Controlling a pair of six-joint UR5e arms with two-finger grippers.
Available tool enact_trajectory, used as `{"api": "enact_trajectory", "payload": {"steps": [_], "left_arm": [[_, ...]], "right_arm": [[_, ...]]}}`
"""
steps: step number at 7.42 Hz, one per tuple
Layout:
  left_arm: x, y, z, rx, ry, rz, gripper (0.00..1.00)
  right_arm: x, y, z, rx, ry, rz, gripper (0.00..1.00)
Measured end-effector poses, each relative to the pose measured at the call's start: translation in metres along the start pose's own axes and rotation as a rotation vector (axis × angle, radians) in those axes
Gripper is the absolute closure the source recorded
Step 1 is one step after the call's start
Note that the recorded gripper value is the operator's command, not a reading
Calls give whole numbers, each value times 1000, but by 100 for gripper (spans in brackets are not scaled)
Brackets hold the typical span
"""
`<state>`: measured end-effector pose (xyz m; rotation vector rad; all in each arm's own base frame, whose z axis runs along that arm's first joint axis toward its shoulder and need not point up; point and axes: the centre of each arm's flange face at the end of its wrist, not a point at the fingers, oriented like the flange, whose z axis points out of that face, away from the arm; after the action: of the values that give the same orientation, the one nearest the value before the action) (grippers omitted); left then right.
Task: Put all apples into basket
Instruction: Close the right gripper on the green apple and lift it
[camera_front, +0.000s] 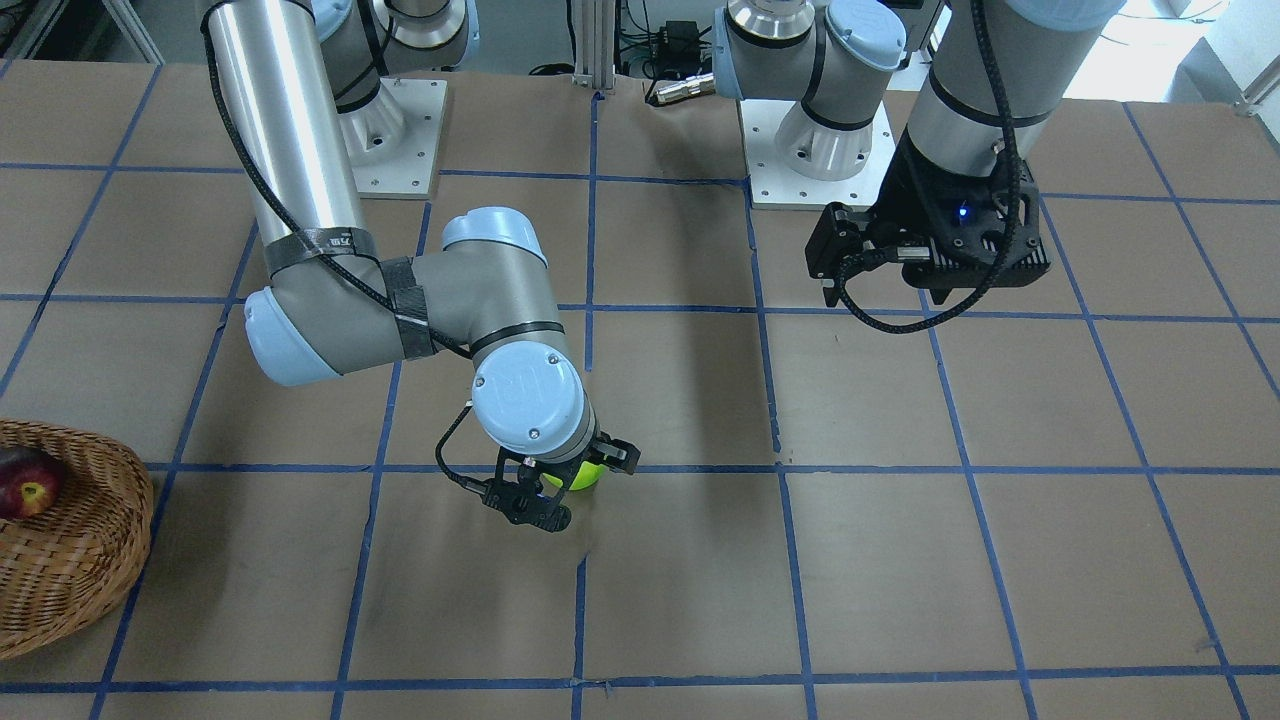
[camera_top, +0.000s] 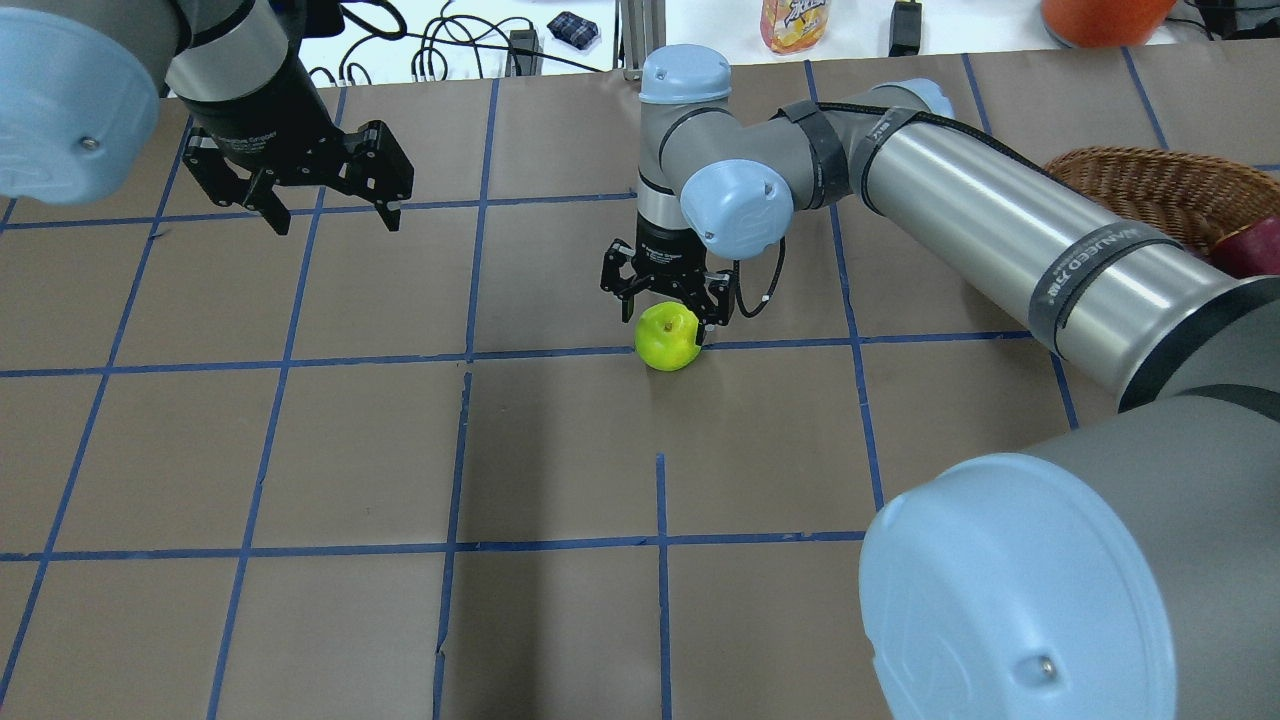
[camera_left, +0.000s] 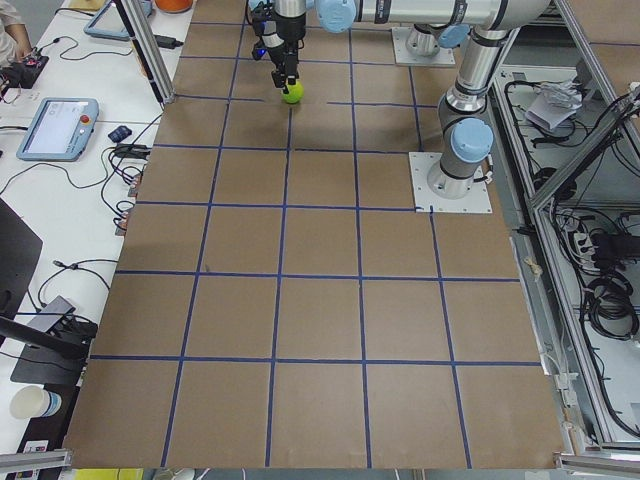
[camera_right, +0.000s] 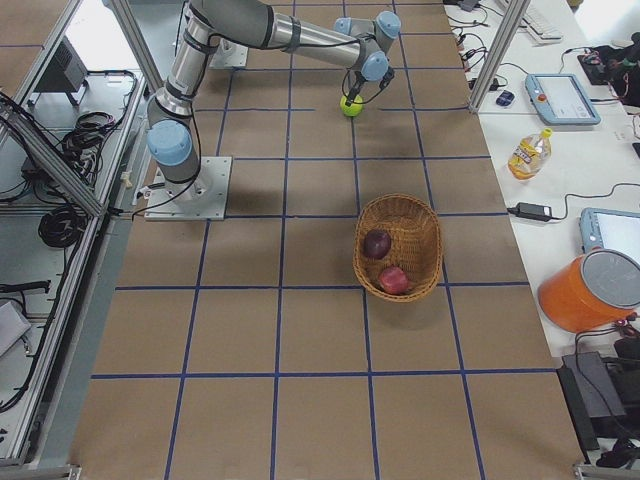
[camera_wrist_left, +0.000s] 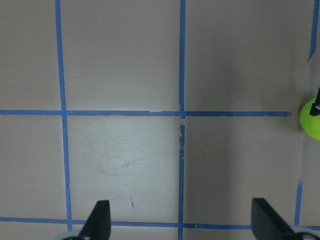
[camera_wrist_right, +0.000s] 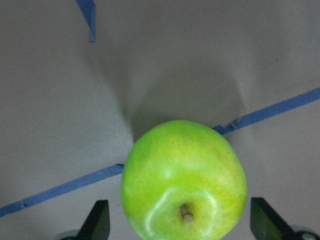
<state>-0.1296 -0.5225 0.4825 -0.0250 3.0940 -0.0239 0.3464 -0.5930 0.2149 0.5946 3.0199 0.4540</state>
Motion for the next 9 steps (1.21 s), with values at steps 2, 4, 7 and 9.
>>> {"api": "enact_trajectory", "payload": {"steps": [2,4,7,9], "left_arm": [[0,-1,2,-4,2,0,0],[1,-2,3,-5,4,0,0],[1,-1,2,-3,0,1,0],[1,-1,1,-2,-2,1,0]], "right_arm": [[2,0,8,-11,10,1,0],[3,0,16,-22,18,1,20],[1,-5,17,6,-7,3,100],[3,-6,-8,45,-27,4,100]]}}
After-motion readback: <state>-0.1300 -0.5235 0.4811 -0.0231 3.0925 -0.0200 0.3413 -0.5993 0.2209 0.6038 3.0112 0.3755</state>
